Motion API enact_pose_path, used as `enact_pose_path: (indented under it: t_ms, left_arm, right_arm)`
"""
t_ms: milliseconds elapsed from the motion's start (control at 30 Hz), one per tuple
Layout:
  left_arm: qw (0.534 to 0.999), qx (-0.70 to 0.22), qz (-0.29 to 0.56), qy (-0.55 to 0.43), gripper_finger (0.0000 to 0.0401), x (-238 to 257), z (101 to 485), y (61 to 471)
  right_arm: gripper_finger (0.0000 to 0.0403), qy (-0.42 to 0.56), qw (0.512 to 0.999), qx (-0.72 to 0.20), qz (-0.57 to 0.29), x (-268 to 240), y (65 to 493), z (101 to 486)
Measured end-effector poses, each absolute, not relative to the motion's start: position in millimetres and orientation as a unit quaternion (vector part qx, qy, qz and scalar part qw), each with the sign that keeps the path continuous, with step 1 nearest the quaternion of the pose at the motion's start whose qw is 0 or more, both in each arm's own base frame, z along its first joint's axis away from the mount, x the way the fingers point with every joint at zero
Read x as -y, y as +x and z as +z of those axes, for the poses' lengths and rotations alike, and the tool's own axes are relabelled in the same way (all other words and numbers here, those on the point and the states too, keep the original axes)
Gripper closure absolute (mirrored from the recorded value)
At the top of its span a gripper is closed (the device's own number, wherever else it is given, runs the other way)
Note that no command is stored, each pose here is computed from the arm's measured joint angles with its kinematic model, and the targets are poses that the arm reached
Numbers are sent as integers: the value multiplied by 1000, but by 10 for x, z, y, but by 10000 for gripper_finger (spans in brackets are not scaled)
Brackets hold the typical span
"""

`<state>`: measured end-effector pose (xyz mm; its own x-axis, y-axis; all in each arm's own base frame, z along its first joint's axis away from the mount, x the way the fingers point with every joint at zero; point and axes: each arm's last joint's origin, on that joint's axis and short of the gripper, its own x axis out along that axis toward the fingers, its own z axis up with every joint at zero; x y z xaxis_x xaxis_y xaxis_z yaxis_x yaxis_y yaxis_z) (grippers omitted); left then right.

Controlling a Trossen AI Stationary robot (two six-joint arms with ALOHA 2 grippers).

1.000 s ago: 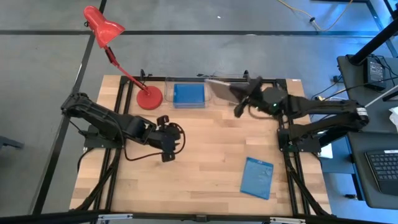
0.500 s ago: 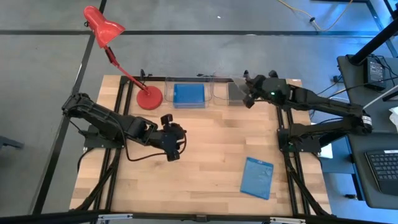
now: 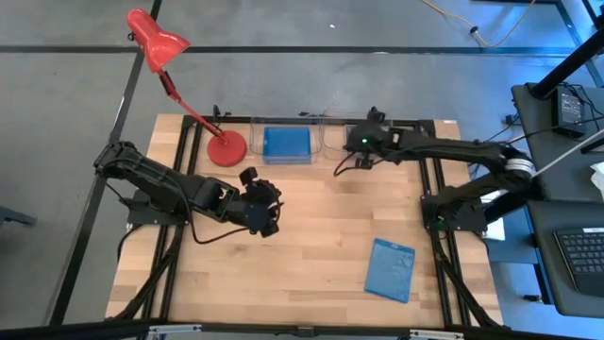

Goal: Pick & place jewel cases by type
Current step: Put the black cd case into the right transparent bin

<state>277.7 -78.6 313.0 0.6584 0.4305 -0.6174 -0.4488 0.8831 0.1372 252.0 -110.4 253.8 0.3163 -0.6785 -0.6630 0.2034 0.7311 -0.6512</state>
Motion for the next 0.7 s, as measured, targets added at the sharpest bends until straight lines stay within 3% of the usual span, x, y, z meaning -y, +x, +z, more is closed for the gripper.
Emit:
enact_pose_path:
  t_ms: [367, 700]
  left_arm:
    - [913, -312, 264, -13, 217, 778, 3153, 2792]
    - [912, -312, 264, -12, 217, 778, 3152, 2792]
  right_arm:
    - [357, -328, 706, -591, -212, 1232, 2818, 2031]
    - [343, -336, 692, -607, -199, 1247, 2857, 1920]
